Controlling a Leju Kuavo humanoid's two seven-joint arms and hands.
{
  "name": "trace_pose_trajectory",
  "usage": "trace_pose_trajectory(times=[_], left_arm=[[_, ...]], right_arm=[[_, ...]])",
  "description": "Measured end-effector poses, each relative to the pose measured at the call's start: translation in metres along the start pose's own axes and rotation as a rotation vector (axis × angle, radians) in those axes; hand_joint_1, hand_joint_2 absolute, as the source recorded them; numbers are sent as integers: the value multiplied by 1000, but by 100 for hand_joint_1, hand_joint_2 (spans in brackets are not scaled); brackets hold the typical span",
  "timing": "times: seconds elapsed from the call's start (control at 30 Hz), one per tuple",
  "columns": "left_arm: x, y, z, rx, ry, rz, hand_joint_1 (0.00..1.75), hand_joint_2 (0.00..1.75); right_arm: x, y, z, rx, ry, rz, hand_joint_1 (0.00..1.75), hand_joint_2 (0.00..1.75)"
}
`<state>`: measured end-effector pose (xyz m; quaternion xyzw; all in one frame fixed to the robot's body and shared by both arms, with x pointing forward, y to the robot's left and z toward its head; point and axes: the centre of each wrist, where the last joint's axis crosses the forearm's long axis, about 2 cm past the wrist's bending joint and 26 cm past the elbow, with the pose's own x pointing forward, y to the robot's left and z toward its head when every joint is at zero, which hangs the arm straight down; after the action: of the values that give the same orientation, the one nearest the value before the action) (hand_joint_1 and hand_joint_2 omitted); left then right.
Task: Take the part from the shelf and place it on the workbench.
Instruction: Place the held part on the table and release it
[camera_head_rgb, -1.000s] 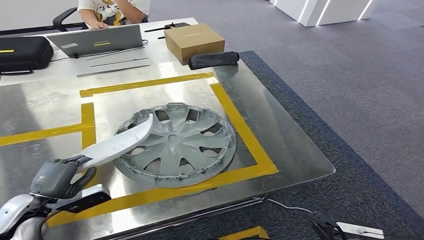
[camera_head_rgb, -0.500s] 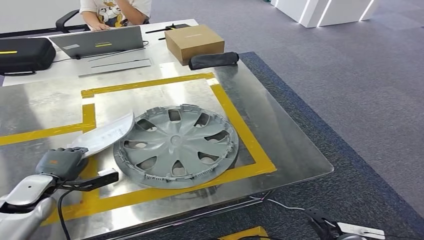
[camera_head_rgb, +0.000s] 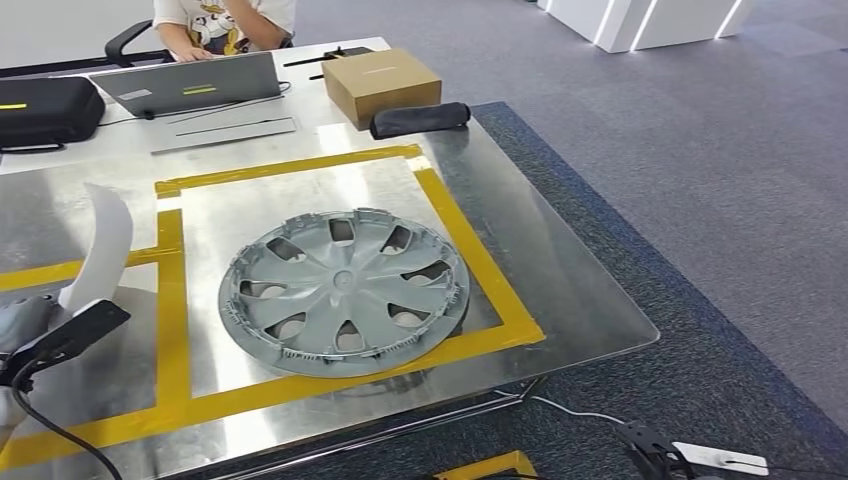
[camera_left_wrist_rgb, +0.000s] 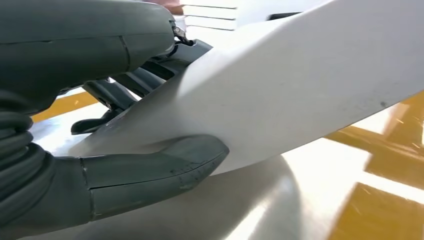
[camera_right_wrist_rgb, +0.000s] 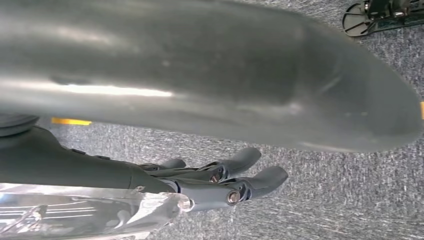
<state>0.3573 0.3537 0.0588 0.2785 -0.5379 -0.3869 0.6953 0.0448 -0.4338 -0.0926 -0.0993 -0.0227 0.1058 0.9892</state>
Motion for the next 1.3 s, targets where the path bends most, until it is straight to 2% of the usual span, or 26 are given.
trace_pose_trajectory(times=[0.23, 0.37, 0.67, 1.03, 1.3], left_arm=[[-14, 5, 4, 79, 72, 116, 175, 175], [-26, 12, 8, 106, 121, 119, 175, 175], [-65, 25, 24, 110, 219, -149, 175, 175], [-106, 33, 49, 73, 163, -220, 175, 175], [-118, 36, 59, 72, 164, -241, 175, 175]], right_arm=[[-1, 0, 0, -3, 1, -15, 0, 0], [-1, -1, 0, -7, 4, -21, 0, 0], [-3, -1, 0, -2, 6, -21, 0, 0], [-6, -1, 0, -1, 5, -41, 0, 0], [-7, -1, 0, -3, 8, -47, 0, 0]])
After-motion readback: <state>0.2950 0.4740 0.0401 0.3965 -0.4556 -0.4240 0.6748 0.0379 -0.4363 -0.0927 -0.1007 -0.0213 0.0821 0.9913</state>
